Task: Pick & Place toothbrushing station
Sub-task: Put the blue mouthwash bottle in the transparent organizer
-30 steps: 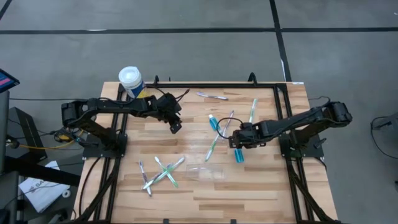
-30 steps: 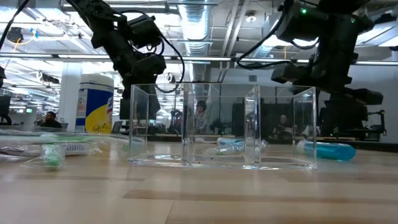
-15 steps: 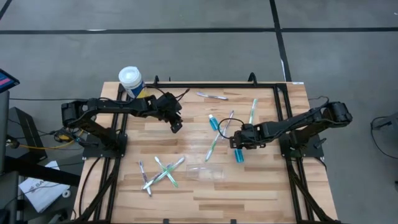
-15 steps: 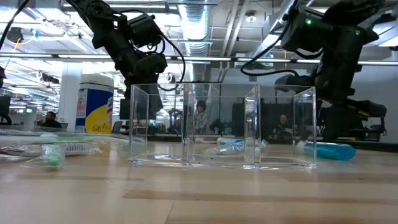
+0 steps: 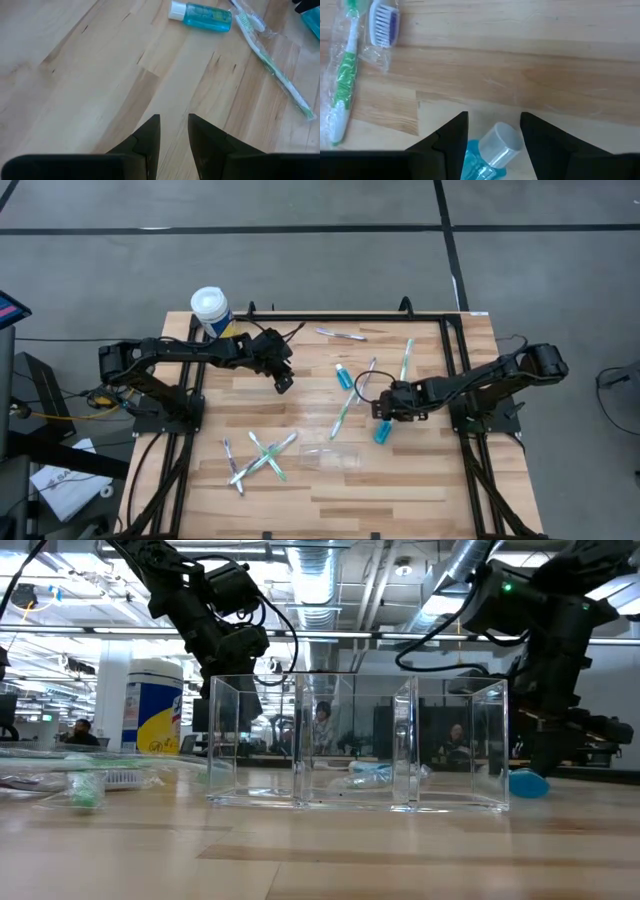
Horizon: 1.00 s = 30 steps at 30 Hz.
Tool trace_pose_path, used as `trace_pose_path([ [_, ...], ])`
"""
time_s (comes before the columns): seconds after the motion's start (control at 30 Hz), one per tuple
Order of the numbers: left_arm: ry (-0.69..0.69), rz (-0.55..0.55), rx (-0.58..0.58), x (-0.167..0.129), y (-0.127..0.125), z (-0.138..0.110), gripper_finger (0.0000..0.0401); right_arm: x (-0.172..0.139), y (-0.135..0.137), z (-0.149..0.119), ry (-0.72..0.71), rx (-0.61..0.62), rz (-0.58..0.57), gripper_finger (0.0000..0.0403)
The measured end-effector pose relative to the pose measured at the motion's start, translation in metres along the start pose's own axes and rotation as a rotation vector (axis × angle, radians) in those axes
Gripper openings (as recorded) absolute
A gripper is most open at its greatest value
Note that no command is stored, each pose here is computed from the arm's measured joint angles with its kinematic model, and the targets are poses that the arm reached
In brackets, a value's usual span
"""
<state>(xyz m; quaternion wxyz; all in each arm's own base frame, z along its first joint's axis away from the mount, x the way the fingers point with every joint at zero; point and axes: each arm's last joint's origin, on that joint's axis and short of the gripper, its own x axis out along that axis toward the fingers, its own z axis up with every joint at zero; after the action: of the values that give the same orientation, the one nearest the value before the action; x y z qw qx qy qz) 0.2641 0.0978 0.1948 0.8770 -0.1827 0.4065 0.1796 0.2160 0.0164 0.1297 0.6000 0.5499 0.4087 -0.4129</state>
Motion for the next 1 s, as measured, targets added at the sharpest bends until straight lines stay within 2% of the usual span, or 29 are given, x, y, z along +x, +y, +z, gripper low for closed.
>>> trace_pose_path([
  [0.3, 0.0, 0.003, 0.046, 0.0, 0.001, 0.0, 0.0094, 0.001, 0.0, 0.009, 0.041, 0.052, -0.007, 0.0189],
  [0.47, 0.0, -0.001, 0.032, -0.001, 0.008, 0.001, 0.0094, -0.002, 0.0, 0.011, 0.052, 0.151, 0.001, 0.0198],
  [0.67, 0.0, -0.022, 0.055, -0.002, 0.019, 0.003, 0.0094, -0.003, -0.006, 0.011, 0.044, 0.258, -0.061, 0.0194],
  [0.8, -0.003, -0.014, 0.072, -0.002, 0.026, 0.004, 0.0094, -0.007, -0.002, 0.007, 0.044, 0.319, -0.078, 0.019],
  [1.0, -0.004, -0.07, 0.069, -0.004, 0.034, 0.006, 0.0094, -0.019, 0.012, -0.006, 0.061, 0.4, -0.064, 0.0192],
])
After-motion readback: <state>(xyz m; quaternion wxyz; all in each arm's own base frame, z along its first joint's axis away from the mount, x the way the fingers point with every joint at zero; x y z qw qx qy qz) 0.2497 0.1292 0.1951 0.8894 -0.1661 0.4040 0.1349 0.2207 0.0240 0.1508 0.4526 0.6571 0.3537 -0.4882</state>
